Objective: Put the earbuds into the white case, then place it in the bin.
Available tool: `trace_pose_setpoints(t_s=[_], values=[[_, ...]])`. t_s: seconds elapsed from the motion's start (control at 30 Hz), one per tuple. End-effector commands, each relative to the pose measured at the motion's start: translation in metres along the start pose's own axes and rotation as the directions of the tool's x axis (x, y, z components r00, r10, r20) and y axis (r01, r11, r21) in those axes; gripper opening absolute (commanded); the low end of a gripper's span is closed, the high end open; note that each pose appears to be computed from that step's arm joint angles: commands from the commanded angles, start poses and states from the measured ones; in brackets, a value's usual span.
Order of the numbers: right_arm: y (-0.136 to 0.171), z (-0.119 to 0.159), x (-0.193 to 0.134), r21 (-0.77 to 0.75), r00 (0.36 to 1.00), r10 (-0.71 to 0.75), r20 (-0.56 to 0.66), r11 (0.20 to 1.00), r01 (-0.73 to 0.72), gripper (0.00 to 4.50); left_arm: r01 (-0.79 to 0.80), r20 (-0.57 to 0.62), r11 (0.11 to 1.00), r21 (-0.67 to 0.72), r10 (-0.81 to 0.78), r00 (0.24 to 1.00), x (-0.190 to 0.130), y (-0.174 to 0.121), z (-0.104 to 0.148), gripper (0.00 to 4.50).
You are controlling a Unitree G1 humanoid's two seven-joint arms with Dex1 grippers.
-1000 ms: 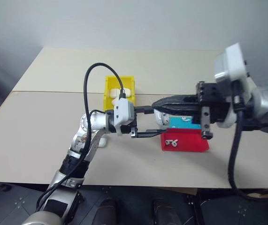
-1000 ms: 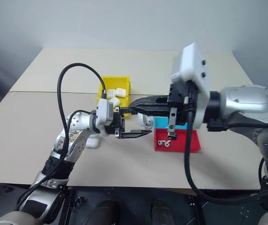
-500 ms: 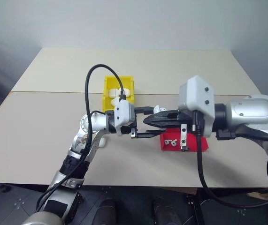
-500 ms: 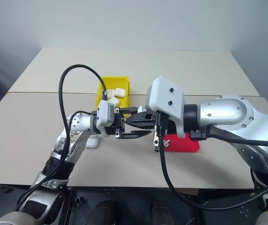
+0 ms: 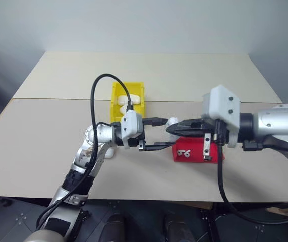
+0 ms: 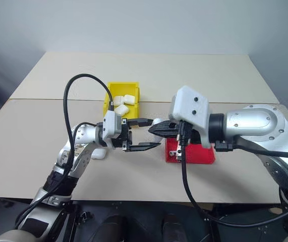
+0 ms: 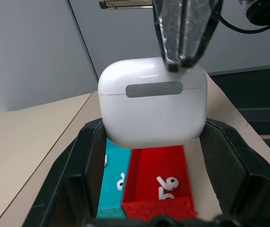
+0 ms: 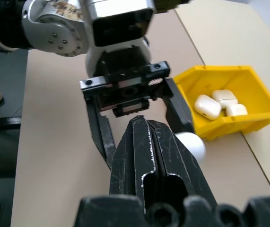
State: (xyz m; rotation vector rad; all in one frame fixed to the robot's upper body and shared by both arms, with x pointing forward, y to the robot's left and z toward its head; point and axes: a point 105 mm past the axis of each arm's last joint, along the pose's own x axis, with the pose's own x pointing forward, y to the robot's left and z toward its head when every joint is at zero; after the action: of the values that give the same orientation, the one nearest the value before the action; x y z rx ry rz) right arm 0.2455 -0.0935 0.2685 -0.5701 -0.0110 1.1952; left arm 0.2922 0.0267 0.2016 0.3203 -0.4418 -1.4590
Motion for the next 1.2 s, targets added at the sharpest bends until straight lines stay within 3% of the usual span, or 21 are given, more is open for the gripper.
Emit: trace_pose_setpoints(t_s=[0.03,0.1,0.23,0.33,0.43,0.53,0.7,0.87,0.9,1.0,1.13,1.2], values=[[-0.011,0.03,-0.023,0.015,0.983,-0.067,0.17,0.998,0.066,0.03,-0.017,0.055,0.997,0.073,0.013,0.998,0.001,0.005,0.023,2.72],[-0.017,0.037,-0.033,0.026,0.969,-0.114,0.22,0.993,0.111,0.03,-0.054,0.058,0.996,0.071,0.05,0.997,-0.001,0.009,0.026,2.72],[-0.035,0.03,-0.047,0.094,0.939,-0.275,0.207,0.961,0.261,0.03,-0.335,-0.053,0.935,0.117,0.343,0.938,0.001,0.054,0.026,2.72],[-0.037,0.015,-0.045,0.139,0.928,-0.333,0.164,0.94,0.313,0.03,-0.516,-0.156,0.842,0.157,0.537,0.829,-0.002,0.093,0.024,2.72],[-0.033,0.003,-0.037,0.173,0.928,-0.343,0.148,0.932,0.318,0.03,-0.746,-0.239,0.663,0.061,0.736,0.634,-0.018,0.126,0.02,2.72],[-0.028,-0.005,-0.03,0.194,0.935,-0.328,0.136,0.934,0.3,0.03,-0.833,-0.328,0.538,0.129,0.816,0.476,-0.026,0.132,0.009,2.72],[-0.032,-0.013,-0.025,0.203,0.94,-0.323,0.109,0.933,0.297,0.03,-0.92,-0.407,0.377,0.108,0.861,0.305,-0.043,0.137,-0.011,2.72],[-0.034,-0.019,-0.022,0.189,0.946,-0.317,0.073,0.935,0.299,0.03,-0.919,-0.444,0.362,0.154,0.856,0.263,-0.048,0.14,-0.026,2.72],[-0.034,-0.019,-0.022,0.187,0.946,-0.318,0.067,0.935,0.301,0.0,-0.92,-0.454,0.358,0.157,0.854,0.255,-0.049,0.141,-0.028,3.45],[-0.034,-0.022,-0.022,0.182,0.944,-0.325,0.054,0.933,0.31,0.0,-0.915,-0.488,0.376,0.148,0.832,0.263,-0.05,0.141,-0.036,4.41],[-0.031,-0.025,-0.023,0.172,0.945,-0.326,0.035,0.933,0.316,0.0,-0.914,-0.461,0.38,0.139,0.842,0.28,-0.047,0.144,-0.031,4.46],[-0.03,-0.026,-0.023,0.171,0.944,-0.328,0.031,0.932,0.318,0.0,-0.92,-0.365,0.388,0.049,0.865,0.345,-0.04,0.147,-0.01,4.46]])
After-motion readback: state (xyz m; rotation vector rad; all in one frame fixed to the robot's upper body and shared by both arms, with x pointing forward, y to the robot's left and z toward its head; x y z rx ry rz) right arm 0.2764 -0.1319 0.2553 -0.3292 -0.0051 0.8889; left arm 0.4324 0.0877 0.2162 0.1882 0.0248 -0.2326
